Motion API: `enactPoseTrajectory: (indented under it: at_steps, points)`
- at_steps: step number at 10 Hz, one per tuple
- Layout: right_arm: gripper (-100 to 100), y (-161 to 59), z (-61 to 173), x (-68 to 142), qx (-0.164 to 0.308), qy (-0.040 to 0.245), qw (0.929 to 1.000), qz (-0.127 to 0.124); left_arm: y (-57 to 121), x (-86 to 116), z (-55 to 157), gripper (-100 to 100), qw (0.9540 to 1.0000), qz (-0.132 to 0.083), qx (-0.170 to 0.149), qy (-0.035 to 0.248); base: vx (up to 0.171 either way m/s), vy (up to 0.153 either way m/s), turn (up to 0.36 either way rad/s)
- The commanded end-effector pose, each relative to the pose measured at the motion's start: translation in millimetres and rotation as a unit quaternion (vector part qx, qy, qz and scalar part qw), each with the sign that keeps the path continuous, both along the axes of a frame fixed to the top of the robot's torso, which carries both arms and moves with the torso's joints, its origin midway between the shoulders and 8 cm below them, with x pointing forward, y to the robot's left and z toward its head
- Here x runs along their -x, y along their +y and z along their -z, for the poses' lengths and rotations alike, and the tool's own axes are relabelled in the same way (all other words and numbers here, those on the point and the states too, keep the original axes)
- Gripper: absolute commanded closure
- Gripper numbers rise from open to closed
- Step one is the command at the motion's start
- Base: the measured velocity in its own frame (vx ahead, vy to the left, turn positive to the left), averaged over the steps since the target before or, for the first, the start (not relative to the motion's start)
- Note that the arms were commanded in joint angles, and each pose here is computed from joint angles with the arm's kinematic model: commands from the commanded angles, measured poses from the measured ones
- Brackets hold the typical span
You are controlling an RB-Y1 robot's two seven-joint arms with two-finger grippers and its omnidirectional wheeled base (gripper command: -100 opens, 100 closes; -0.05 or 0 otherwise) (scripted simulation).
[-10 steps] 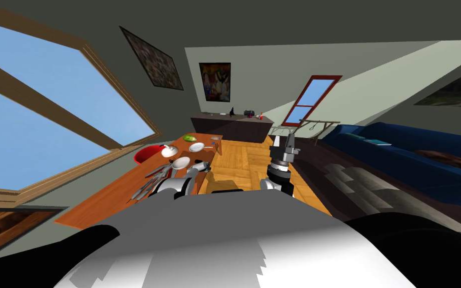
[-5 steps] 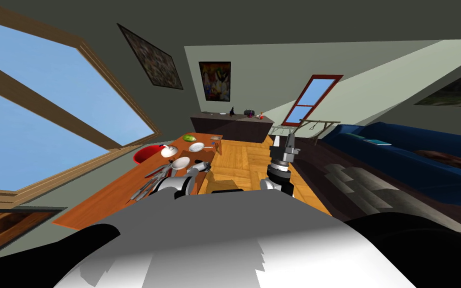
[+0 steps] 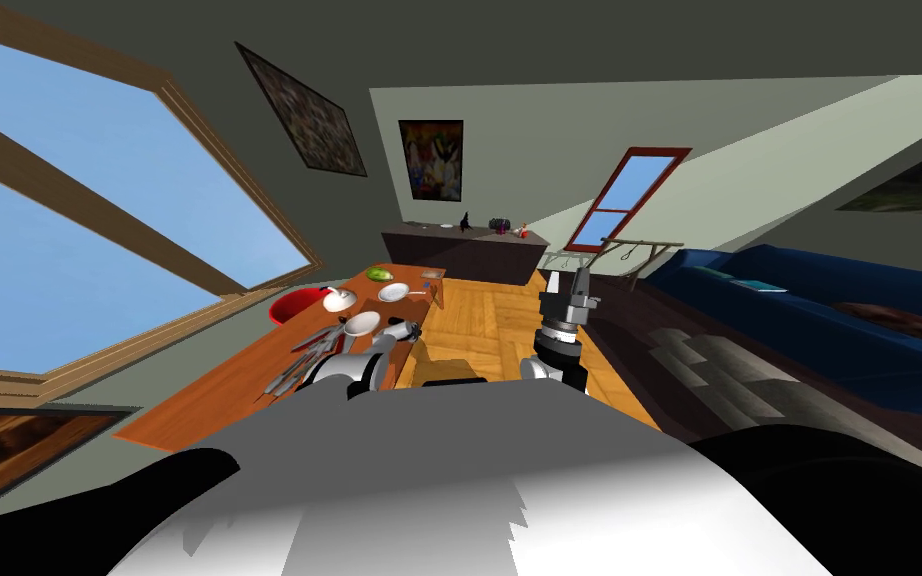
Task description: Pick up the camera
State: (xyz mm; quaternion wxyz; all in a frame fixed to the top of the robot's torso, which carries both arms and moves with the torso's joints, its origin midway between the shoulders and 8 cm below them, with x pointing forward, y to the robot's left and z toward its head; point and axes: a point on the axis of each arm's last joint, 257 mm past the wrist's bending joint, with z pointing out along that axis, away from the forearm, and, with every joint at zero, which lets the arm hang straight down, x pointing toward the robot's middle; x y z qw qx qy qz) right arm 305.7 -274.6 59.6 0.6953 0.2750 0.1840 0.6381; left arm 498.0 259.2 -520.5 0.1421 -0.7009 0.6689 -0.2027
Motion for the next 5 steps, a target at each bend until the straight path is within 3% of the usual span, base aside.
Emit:
enactPoseTrajectory:
  at_steps: [1, 4, 5]
  points:
    - [0, 0.0, 0.0, 0.0, 0.000, 0.000, 1.0000, 0.000, 0.9, 0.2, 0.7, 100, 1.0000, 0.002, -0.001, 0.003, -0.040, -0.016, -0.009]
    - [0, 0.0, 0.0, 0.0, 0.000, 0.000, 1.0000, 0.000, 3.4, 1.8, 1.3, 100, 1.0000, 0.002, -0.001, 0.008, -0.020, -0.002, 0.008]
    - [0, 0.0, 0.0, 0.0, 0.000, 0.000, 1.0000, 0.000, 4.0, 1.9, 1.1, 0, 1.0000, 0.002, -0.001, 0.009, 0.000, 0.000, 0.000]
